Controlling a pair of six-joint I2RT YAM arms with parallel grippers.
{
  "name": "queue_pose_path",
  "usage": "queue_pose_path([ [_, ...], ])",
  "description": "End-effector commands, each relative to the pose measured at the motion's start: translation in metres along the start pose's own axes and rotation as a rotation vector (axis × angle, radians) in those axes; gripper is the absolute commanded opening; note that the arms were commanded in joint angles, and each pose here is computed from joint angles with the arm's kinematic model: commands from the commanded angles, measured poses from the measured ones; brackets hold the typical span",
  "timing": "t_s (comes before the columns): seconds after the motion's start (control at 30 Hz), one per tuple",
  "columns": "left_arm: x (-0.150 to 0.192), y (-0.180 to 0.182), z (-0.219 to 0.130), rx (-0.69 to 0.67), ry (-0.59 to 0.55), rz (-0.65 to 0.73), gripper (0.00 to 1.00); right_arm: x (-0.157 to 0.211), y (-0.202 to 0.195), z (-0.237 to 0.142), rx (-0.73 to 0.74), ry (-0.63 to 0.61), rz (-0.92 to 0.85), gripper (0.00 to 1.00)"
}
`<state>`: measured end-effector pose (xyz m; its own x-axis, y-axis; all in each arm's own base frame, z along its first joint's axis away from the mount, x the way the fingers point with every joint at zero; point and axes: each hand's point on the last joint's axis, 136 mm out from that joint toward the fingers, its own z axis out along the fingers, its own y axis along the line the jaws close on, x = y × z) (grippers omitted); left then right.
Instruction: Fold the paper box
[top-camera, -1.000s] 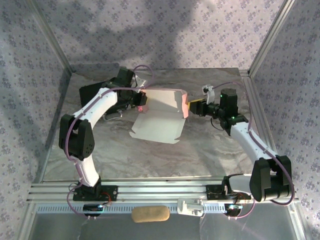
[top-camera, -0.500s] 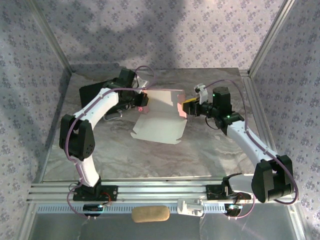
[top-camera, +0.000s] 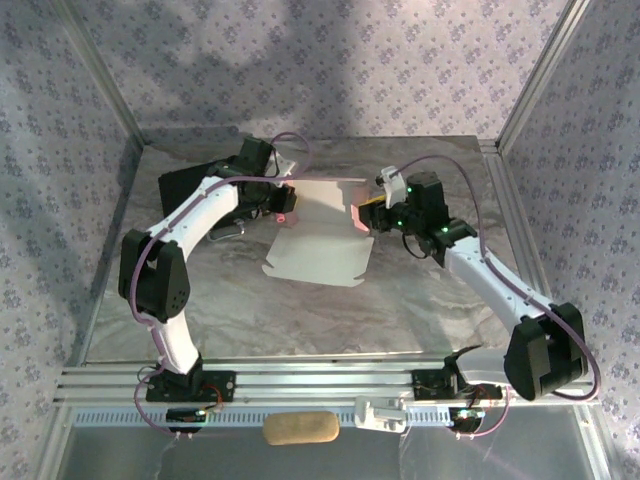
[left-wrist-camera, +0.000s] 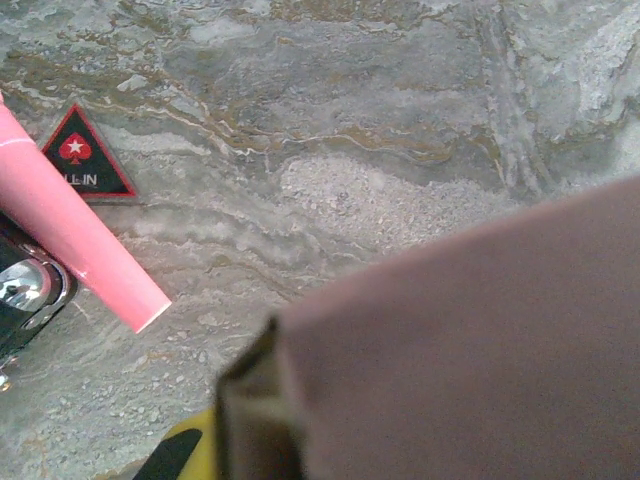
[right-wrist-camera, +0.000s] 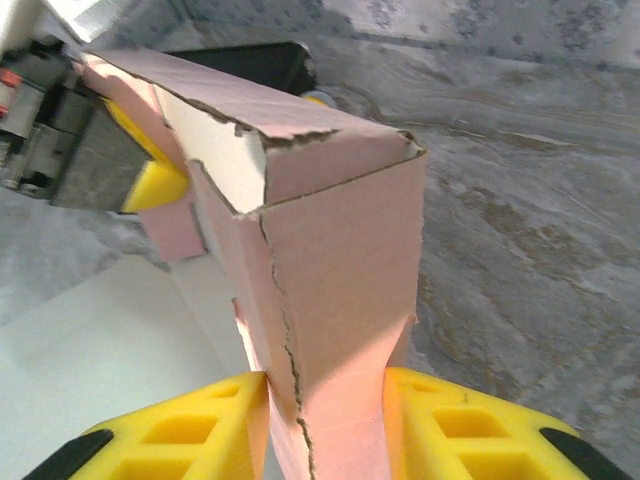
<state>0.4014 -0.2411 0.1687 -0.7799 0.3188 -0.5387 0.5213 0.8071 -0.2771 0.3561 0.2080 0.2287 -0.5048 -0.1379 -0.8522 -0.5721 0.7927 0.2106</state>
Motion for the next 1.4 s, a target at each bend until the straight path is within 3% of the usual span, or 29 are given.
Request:
queue_pose_path([
  [0.0,-0.016,-0.028,-0.022,0.040,-0.055,0.055,0.00,-0.004,-0.009,0.009,0.142,0.023,-0.064,0.34],
  [0.27,-0.017,-0.032,-0.022,0.022,-0.056,0.066,0.00,0.002,-0.025,0.024,0.395,0.035,-0.079,0.26],
  [0.53,-0.012,-0.033,-0.020,0.005,-0.034,0.063,0.00,0.009,-0.031,0.032,0.559,0.058,-0.082,0.00],
  [0.83,-0.010,-0.034,-0.019,-0.002,-0.029,0.064,0.00,0.009,-0.030,0.033,0.613,0.062,-0.057,0.00],
  [0.93,-0.011,-0.034,-0.019,-0.003,-0.030,0.062,0.00,0.008,-0.029,0.036,0.611,0.067,-0.059,0.14],
  [1.0,-0.011,-0.033,-0.019,-0.005,-0.029,0.063,0.00,0.008,-0.029,0.039,0.611,0.072,-0.059,0.16],
  [1.13,-0.010,-0.033,-0.020,-0.008,-0.028,0.063,0.00,0.014,-0.032,0.043,0.629,0.098,-0.059,0.15],
  [1.37,-0.009,-0.030,-0.019,-0.022,-0.024,0.055,0.00,0.004,-0.043,0.036,0.743,0.093,-0.037,0.00],
])
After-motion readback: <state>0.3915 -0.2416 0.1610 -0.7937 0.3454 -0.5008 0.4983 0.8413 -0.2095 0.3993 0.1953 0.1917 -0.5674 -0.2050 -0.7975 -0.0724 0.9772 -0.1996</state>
